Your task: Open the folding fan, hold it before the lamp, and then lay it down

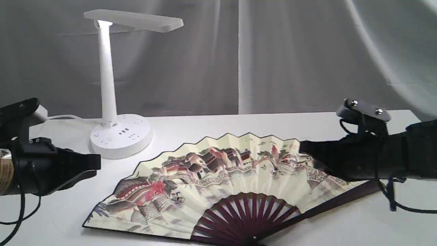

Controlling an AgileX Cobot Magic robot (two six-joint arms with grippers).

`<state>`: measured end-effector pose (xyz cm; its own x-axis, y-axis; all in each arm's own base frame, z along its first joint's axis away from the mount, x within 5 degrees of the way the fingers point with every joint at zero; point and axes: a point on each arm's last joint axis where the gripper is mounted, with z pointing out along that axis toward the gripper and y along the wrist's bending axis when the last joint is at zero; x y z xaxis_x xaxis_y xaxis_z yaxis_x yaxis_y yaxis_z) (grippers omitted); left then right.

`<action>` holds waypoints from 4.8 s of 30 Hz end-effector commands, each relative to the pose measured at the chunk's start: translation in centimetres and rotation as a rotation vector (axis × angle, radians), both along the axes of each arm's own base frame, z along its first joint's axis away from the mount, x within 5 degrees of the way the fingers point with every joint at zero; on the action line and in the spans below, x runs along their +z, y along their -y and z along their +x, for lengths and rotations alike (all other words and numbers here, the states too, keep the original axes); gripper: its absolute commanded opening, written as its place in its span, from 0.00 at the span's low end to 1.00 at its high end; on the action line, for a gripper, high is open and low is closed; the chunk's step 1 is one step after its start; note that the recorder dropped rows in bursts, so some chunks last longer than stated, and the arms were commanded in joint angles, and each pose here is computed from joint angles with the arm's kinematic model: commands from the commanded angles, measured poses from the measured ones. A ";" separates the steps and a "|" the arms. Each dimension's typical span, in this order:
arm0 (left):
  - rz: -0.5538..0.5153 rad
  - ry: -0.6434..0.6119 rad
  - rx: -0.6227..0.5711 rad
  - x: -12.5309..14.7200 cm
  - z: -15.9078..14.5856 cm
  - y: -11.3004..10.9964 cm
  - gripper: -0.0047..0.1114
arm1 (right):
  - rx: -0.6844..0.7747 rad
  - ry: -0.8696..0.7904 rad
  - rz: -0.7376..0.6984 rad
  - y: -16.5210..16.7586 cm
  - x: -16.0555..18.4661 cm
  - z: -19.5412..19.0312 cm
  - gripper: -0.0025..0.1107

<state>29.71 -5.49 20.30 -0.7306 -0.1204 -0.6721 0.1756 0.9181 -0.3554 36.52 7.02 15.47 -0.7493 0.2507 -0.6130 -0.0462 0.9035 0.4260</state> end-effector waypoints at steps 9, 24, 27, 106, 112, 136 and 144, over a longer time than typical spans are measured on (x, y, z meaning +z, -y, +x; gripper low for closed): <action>-0.093 -0.033 -0.080 0.4 -0.6 1.2 0.04 | 0.506 -0.154 0.383 -4.5 5.6 -1.0 0.02; 0.229 0.094 0.256 0.4 0.9 -2.9 0.04 | 0.026 -0.504 -0.595 4.0 3.9 -0.1 0.02; 0.228 0.078 0.244 0.0 0.6 -2.9 0.04 | 0.022 -0.459 -0.561 3.6 4.0 0.3 0.02; 0.078 0.640 0.385 13.4 -31.9 -5.8 0.04 | 0.112 -0.175 -0.490 2.7 -0.8 -1.0 0.02; 0.085 0.644 0.367 13.9 -32.5 -5.7 0.04 | 0.097 -0.092 -0.485 3.0 2.4 -3.2 0.02; 0.097 0.673 0.363 7.1 -26.7 -5.5 0.04 | -0.104 0.766 -0.374 6.3 9.2 -29.9 0.02; 0.070 0.798 0.365 5.4 -25.4 -5.4 0.04 | -0.112 0.762 -0.359 6.5 5.5 -30.9 0.02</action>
<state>4.25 -0.06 25.40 -0.0215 -0.1956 -0.9804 0.0208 0.9804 -0.1961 5.43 0.48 21.42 -0.0718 -0.0109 -0.9974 -0.1052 0.9944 -0.0033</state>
